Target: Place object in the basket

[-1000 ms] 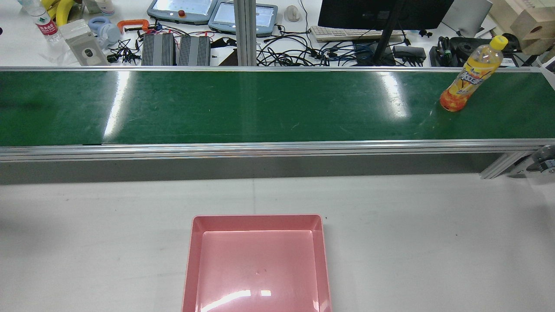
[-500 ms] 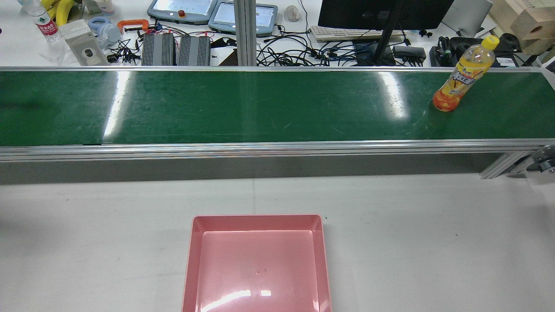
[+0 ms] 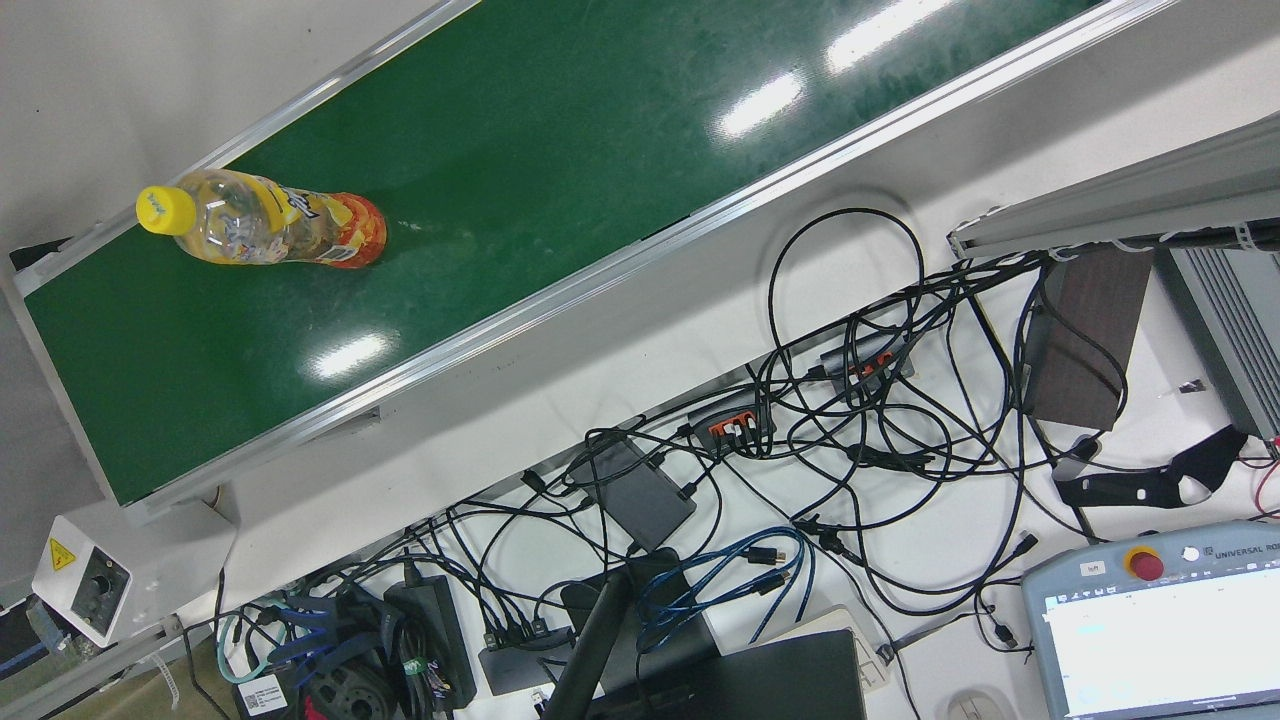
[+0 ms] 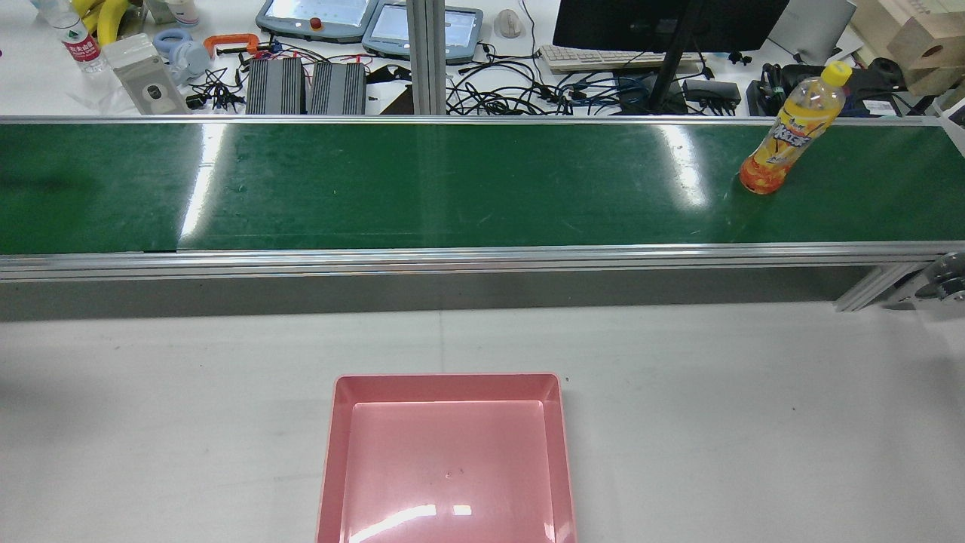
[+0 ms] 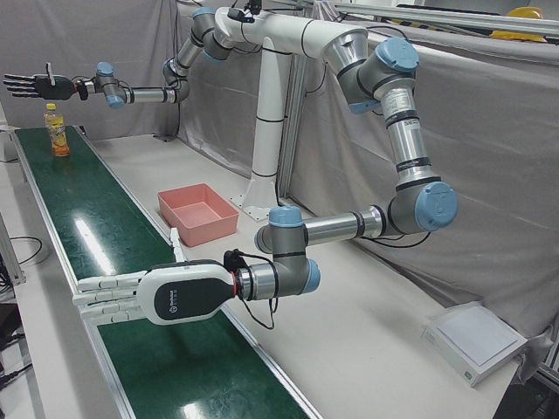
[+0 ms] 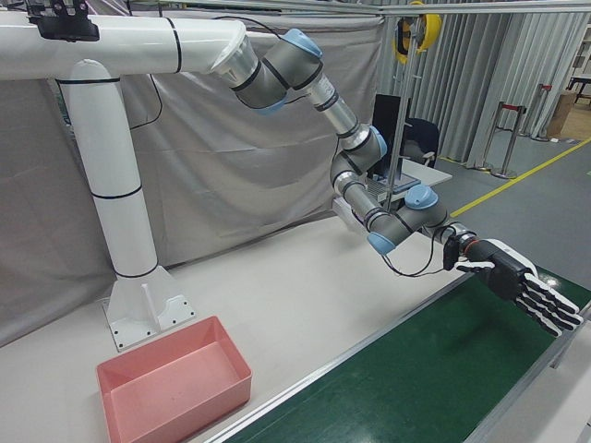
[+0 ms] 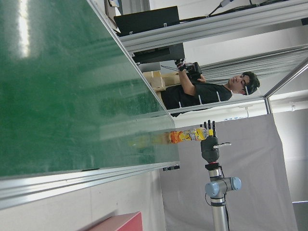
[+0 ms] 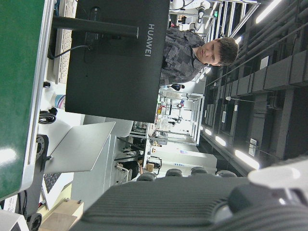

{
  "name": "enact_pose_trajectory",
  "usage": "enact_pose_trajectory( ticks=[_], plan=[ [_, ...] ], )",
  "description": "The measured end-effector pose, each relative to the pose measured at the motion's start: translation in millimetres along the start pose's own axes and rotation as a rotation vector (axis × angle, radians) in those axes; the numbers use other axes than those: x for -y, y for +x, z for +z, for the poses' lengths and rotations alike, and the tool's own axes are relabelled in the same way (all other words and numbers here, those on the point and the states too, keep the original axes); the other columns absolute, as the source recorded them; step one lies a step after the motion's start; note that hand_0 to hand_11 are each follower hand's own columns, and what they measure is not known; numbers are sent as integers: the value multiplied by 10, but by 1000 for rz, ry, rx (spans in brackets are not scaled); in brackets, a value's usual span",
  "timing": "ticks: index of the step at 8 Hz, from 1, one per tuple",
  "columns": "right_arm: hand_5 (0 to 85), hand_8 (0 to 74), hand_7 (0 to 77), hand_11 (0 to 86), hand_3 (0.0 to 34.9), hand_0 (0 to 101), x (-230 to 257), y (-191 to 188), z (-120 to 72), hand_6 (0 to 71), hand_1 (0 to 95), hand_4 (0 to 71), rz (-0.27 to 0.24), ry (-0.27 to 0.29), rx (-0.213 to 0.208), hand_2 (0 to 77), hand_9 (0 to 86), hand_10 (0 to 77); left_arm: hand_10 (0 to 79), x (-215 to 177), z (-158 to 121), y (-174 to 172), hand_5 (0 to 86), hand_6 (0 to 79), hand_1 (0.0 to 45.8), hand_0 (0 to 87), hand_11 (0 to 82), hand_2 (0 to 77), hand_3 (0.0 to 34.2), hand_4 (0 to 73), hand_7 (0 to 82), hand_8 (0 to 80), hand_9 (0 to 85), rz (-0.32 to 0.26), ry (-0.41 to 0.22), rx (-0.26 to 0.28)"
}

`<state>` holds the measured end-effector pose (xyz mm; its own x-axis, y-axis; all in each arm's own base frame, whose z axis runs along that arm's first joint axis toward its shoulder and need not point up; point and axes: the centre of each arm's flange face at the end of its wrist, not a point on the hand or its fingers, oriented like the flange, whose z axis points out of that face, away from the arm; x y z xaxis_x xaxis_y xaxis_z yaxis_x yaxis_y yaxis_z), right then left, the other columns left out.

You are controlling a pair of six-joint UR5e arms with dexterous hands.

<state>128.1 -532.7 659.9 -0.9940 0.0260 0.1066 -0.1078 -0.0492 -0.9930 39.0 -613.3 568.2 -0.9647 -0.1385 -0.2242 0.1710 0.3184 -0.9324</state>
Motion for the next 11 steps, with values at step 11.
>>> enact_pose_trajectory(
  ticks=[11],
  plan=[
    [0, 0, 5, 0, 2, 1, 0, 0, 0, 0, 0, 0, 0, 0, 0, 5, 0, 0, 27, -74, 11, 17, 44, 5, 109, 477, 55, 0, 0, 11, 5, 0, 5, -1, -10, -2]
  ],
)
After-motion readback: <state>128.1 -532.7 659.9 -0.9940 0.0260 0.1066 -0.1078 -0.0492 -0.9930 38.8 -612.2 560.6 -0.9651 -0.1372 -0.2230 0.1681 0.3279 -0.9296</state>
